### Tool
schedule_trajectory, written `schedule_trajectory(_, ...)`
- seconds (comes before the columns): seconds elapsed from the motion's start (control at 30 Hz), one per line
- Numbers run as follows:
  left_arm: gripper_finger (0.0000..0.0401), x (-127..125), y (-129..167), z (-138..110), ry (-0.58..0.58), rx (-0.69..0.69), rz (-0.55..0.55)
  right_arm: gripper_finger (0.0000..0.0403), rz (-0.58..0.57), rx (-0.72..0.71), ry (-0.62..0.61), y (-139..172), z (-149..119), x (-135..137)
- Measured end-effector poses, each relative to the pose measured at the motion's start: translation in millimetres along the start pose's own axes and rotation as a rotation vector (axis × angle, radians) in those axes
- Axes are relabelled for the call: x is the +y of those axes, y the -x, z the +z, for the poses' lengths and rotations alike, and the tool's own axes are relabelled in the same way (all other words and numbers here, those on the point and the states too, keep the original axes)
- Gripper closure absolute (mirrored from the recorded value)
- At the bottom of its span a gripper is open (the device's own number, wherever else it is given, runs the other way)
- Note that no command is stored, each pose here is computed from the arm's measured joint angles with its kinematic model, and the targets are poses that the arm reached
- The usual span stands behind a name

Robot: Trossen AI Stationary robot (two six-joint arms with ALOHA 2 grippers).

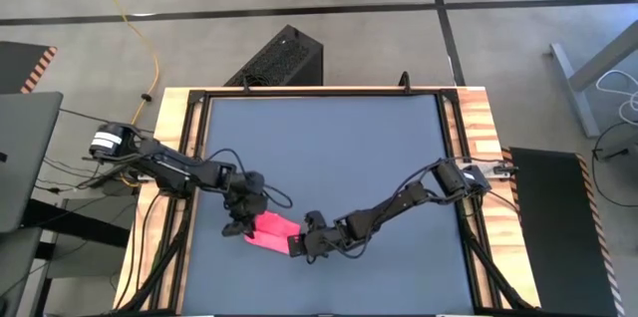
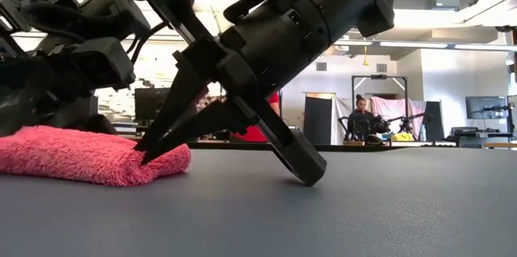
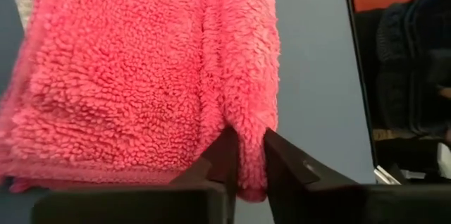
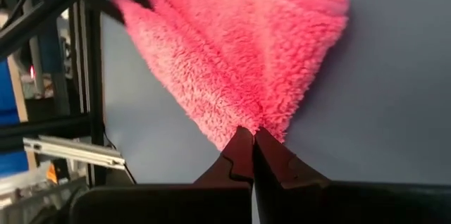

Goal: Roll towel
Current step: Roll the red microfiber cloth

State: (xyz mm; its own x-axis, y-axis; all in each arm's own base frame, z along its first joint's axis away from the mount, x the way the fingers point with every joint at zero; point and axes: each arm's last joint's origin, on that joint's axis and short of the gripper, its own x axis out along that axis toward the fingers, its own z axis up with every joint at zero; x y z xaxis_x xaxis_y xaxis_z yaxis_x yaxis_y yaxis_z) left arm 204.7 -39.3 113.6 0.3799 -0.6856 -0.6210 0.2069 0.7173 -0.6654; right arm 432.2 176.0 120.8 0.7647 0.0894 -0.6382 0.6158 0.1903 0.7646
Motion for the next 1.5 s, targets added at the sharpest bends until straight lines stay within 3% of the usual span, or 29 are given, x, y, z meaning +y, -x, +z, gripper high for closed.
schedule_trajectory(0.2,0.0313,-6.3,16.3,14.0,-0.059,-0.072,0.005,0.0388,-0.026,-0.005,-0.045,-1.3,7.0,-2.2)
schedule_trajectory(0.47,0.0313,-24.8,40.7,26.8,-0.153,-0.207,0.057,0.0389,-0.052,0.013,-0.052,-2.6,13.2,-4.4)
schedule_trajectory(0.8,0.0314,-35.0,46.0,6.4,-0.100,-0.060,0.004,0.0389,-0.054,0.042,0.033,-4.4,21.4,-4.4)
schedule_trajectory(0.93,0.0314,-37.1,47.9,9.9,-0.141,-0.101,0.013,0.0390,-0.057,0.047,0.042,-5.1,24.4,-4.7)
schedule_trajectory(1.2,0.0315,-48.4,60.2,31.4,-0.338,-0.406,0.245,0.0390,-0.057,0.076,0.092,-6.6,31.9,-4.8)
schedule_trajectory(1.3,0.0315,-42.4,50.9,31.2,-0.293,-0.372,0.288,0.0389,-0.052,0.081,0.112,-7.2,35.6,-4.4)
schedule_trajectory(1.5,0.0315,-27.9,13.1,21.1,-0.164,-0.172,0.280,0.0387,-0.040,0.082,0.154,-7.9,39.6,0.1)
